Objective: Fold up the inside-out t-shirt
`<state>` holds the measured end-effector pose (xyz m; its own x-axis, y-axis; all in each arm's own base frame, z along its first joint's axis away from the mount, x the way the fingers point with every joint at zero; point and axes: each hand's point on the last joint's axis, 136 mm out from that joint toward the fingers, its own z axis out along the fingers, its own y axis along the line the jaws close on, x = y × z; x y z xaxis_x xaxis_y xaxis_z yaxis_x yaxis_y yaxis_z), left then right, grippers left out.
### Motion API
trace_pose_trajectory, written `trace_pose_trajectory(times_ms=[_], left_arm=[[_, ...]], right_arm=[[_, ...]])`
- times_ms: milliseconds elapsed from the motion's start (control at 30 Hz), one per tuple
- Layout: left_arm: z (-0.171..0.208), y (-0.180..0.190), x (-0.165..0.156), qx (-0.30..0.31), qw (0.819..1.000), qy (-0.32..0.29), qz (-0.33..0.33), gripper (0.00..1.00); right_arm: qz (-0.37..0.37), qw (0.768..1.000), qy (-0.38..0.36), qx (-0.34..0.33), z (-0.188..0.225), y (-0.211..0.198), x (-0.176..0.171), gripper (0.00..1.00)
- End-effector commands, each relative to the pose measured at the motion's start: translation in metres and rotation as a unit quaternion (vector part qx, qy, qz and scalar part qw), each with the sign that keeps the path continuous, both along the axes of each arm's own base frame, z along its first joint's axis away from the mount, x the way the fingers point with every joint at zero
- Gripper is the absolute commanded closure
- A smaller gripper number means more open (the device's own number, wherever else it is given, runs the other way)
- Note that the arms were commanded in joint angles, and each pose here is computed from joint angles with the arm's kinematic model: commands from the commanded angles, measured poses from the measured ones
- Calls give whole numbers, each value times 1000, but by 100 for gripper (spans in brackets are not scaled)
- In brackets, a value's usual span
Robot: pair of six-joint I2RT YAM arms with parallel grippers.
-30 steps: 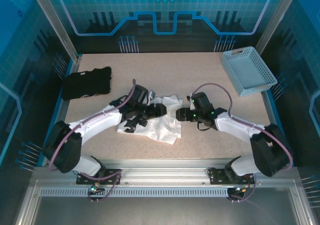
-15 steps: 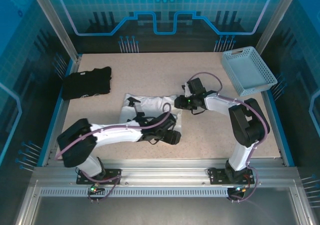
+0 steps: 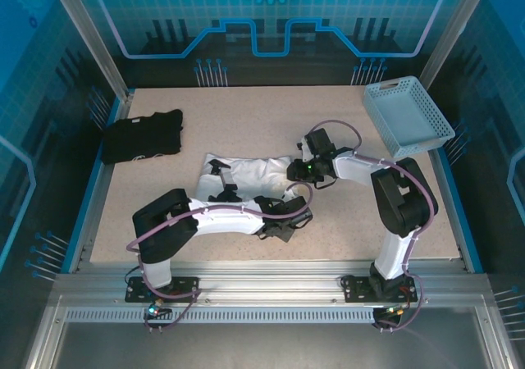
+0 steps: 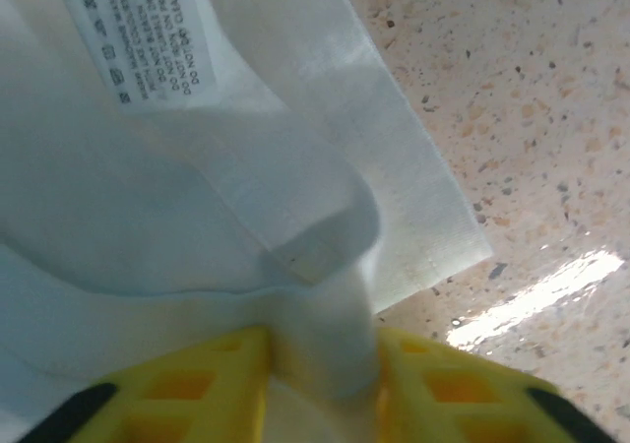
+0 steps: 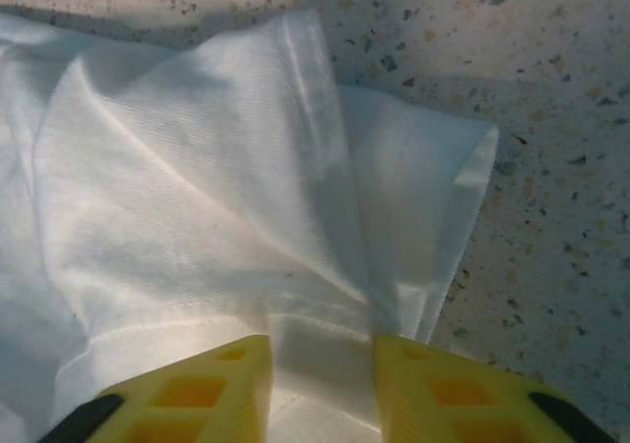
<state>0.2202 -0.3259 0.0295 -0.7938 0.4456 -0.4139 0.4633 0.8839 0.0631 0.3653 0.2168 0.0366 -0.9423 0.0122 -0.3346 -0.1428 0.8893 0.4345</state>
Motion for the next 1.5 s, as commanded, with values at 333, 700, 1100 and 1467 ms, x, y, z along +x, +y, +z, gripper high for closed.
trace_pose_trajectory(times_ms=[333,700,1100,1467], left_arm=[[35,-4,10,-17,999,-40,-6,100],[74,-21,25,-71,994,-80,-3,100],[63,-20,24,-73,995,-74,-6,100],[63,-17,25,-76,995,-70,1,100]], right_arm=[[17,1000,-20,6,29,3,11,96],[29,999,-28,-21,45,-2,19,95],[33,998,41,-15,17,-18,8,58],[47,996,71,11,0,-5,1,73]])
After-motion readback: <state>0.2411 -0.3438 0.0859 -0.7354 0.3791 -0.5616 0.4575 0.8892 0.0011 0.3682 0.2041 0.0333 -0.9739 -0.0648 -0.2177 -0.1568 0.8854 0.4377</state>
